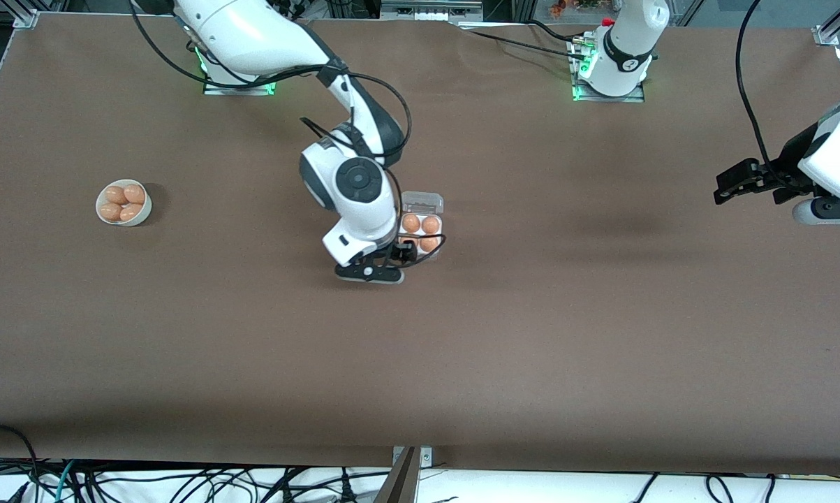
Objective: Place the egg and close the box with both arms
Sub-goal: 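Withdraw the right gripper while the left gripper reaches toward the box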
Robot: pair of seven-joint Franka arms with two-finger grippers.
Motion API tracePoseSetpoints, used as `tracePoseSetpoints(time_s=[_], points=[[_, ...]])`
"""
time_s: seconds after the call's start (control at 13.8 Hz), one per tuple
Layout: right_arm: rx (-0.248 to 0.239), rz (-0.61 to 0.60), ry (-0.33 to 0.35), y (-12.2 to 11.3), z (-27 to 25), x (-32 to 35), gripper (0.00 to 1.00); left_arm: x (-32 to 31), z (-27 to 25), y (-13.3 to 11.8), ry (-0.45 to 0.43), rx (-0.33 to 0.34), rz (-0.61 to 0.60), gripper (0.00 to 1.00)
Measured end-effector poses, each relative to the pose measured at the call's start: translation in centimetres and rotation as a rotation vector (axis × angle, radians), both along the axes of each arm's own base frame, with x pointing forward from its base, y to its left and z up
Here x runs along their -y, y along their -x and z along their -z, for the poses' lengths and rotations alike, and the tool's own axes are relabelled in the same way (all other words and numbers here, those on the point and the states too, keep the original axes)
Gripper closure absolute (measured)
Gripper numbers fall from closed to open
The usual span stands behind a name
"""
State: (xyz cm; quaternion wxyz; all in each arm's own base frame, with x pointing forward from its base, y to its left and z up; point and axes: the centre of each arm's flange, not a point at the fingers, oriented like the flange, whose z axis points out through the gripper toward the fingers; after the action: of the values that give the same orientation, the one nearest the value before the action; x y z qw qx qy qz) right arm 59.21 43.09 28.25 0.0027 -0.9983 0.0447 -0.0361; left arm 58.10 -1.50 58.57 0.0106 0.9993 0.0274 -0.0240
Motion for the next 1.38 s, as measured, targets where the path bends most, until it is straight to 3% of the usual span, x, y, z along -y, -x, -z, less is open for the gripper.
tracePoseSetpoints(time_s=[0.58,0.8,1.02,1.38], points=[[-0.082,0.012,0.068,-6.4,-6.1,15.2,0.0,2.4,1.1,-0.3,0.0,-0.02,-0.003,0.0],[-0.081,0.012,0.067,-7.6,-8.6,20.9,0.0,6.5,2.6,-0.5,-0.003,-0.049,-0.027,0.0],[-0.072,0.045,0.071,-6.5,-12.2,26.5,0.0,10.4,4.2,-0.3,-0.009,-0.086,-0.067,0.0],[-0.002,0.088,0.076,-0.8,-22.4,34.2,0.0,15.8,8.1,0.2,-0.033,-0.182,-0.114,0.0]])
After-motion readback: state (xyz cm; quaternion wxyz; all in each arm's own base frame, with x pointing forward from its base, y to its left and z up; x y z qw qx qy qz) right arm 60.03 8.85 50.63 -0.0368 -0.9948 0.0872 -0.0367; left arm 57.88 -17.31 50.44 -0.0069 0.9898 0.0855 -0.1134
